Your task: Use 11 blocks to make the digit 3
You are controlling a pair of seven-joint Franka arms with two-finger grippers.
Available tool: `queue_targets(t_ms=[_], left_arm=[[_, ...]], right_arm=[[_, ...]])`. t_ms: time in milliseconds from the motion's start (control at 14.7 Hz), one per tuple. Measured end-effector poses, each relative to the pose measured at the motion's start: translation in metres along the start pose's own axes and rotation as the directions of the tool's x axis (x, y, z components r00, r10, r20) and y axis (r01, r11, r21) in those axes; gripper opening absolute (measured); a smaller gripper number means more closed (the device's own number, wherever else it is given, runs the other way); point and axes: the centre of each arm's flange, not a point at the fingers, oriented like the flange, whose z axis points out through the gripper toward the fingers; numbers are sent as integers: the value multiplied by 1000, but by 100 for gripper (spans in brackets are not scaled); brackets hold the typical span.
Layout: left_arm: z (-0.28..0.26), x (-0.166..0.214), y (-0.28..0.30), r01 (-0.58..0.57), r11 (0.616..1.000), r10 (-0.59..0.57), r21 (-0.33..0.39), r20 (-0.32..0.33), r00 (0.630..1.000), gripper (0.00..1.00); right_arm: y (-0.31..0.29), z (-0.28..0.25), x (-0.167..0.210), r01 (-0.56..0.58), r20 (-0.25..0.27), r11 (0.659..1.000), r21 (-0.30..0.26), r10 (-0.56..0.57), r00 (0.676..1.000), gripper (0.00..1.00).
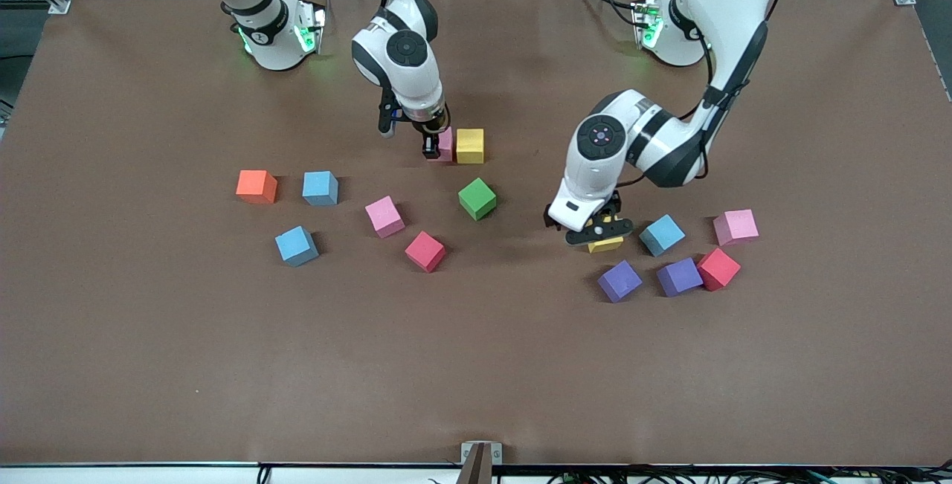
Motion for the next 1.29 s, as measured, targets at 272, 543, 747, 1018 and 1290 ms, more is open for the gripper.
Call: queue_targets(t_ms=[272, 543, 747, 1018, 1290], left_arm=[[6, 15, -27, -63, 998, 63, 7, 9, 998, 100], [11, 22, -40, -46, 999, 46, -14, -4, 999, 100], [17, 20, -44, -42, 999, 42, -27, -9, 999, 100], [30, 9, -47, -70, 997, 69, -34, -24, 997, 100], [41, 0, -47, -102, 994, 100, -49, -55, 994, 100]], right_arm=[[-1, 0, -2, 0, 1, 1000, 0, 0, 1000, 57], [-2, 0, -3, -1, 2, 1000, 1, 1, 1000, 57], [-3, 0, -4, -2, 3, 1000, 1, 2, 1000, 57], [-3, 0, -5, -3, 2, 1000, -1, 3, 1000, 57], [-4, 0, -5, -3, 2, 1000, -1, 3, 1000, 57]])
